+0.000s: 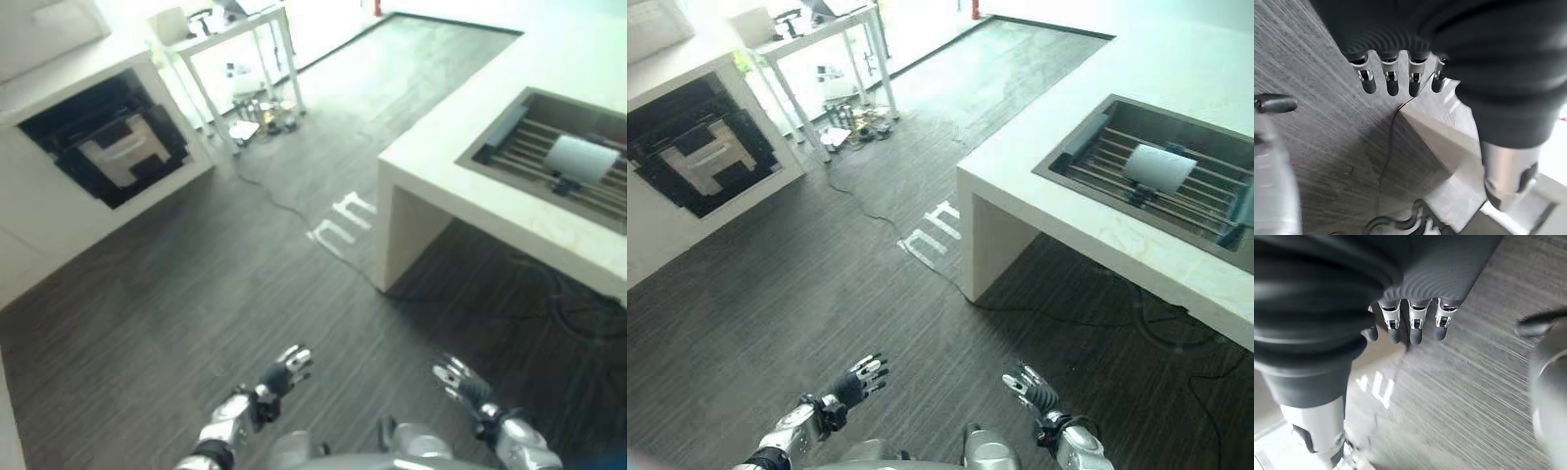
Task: Place the dishes in the dishwasher.
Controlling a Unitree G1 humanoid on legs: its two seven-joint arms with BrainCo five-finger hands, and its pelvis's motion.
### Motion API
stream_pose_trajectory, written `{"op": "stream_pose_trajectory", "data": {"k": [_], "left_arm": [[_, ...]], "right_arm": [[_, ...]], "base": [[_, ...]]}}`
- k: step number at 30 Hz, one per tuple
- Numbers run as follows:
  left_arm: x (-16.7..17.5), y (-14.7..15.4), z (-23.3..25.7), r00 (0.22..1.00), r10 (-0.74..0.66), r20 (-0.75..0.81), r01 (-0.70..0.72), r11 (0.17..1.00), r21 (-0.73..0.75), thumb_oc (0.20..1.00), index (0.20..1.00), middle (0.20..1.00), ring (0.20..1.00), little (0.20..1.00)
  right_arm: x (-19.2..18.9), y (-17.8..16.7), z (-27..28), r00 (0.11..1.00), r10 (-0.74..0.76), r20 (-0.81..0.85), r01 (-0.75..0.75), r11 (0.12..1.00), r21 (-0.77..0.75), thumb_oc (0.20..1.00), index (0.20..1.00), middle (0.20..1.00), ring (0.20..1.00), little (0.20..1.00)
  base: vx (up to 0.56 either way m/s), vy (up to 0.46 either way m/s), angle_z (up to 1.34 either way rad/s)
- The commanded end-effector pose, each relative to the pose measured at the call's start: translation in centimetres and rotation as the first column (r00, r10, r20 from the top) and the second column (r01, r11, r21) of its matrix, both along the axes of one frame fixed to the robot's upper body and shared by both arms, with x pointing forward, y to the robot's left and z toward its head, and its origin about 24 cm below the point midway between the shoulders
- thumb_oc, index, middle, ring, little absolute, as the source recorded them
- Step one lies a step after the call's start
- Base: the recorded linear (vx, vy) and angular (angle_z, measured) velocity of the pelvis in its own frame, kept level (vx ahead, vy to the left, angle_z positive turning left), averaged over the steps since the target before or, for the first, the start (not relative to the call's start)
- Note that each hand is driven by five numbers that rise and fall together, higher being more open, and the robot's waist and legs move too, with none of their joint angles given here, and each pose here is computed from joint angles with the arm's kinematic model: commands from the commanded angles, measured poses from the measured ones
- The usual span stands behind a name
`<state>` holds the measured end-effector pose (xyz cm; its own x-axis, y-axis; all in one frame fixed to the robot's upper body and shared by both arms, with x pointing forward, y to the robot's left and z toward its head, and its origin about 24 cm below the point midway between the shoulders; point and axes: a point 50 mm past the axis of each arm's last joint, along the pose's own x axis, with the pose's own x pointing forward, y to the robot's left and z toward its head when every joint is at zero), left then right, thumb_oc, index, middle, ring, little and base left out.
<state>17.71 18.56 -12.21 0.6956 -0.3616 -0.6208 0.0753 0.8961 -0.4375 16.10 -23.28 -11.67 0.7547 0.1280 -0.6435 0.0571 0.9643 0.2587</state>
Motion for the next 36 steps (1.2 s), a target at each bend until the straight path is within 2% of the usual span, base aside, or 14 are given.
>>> {"op": "stream_pose_trajectory", "data": {"k": [1,9,15,20,27,32,36], "left_arm": [[0.6,-0.7,0.7,0.997,-0.043,0.065,0.044,0.999,-0.016,1.000,1.000,1.000,1.000,1.000],[-1.9,-0.6,-0.3,0.999,-0.028,0.040,0.029,0.999,-0.020,1.000,1.000,1.000,1.000,1.000],[-2.1,1.4,-0.3,0.999,0.022,0.029,-0.022,1.000,0.012,1.000,1.000,1.000,1.000,1.000],[-1.7,2.3,-0.1,0.996,0.080,0.035,-0.081,0.996,0.037,1.000,1.000,1.000,1.000,1.000],[-2.3,3.1,-0.3,0.990,0.136,0.026,-0.137,0.990,0.030,1.000,1.000,1.000,1.000,1.000],[-3.2,2.1,-0.9,0.994,0.106,-0.010,-0.105,0.994,0.037,1.000,1.000,1.000,1.000,1.000],[-4.1,1.9,-1.7,0.991,0.109,-0.081,-0.105,0.993,0.050,1.000,1.000,1.000,1.000,1.000]], "right_arm": [[0.8,-1.5,1.1,0.998,0.011,0.060,-0.009,0.999,-0.035,1.000,1.000,1.000,1.000,1.000],[1.5,-0.9,1.3,0.996,0.057,0.070,-0.054,0.998,-0.044,1.000,1.000,1.000,1.000,1.000],[1.4,0.2,1.1,0.992,0.104,0.070,-0.101,0.994,-0.041,1.000,1.000,1.000,1.000,1.000],[1.6,0.5,1.2,0.987,0.133,0.093,-0.130,0.991,-0.042,1.000,1.000,1.000,1.000,1.000],[1.5,0.5,0.7,0.980,0.196,0.036,-0.193,0.978,-0.075,1.000,1.000,1.000,1.000,1.000],[1.1,-0.3,0.2,0.990,0.138,-0.022,-0.140,0.986,-0.093,1.000,1.000,1.000,1.000,1.000],[-0.9,-1.3,-0.9,0.992,0.056,-0.110,-0.069,0.990,-0.122,1.000,1.000,1.000,1.000,1.000]], "base": [[0.22,-0.113,-0.62],[0.29,0.106,-1.36],[0.25,0.127,-1.21],[0.03,0.014,-0.23],[0.02,-0.248,-0.30],[0.00,-0.099,-0.11],[-0.05,-0.035,-0.08]]}}
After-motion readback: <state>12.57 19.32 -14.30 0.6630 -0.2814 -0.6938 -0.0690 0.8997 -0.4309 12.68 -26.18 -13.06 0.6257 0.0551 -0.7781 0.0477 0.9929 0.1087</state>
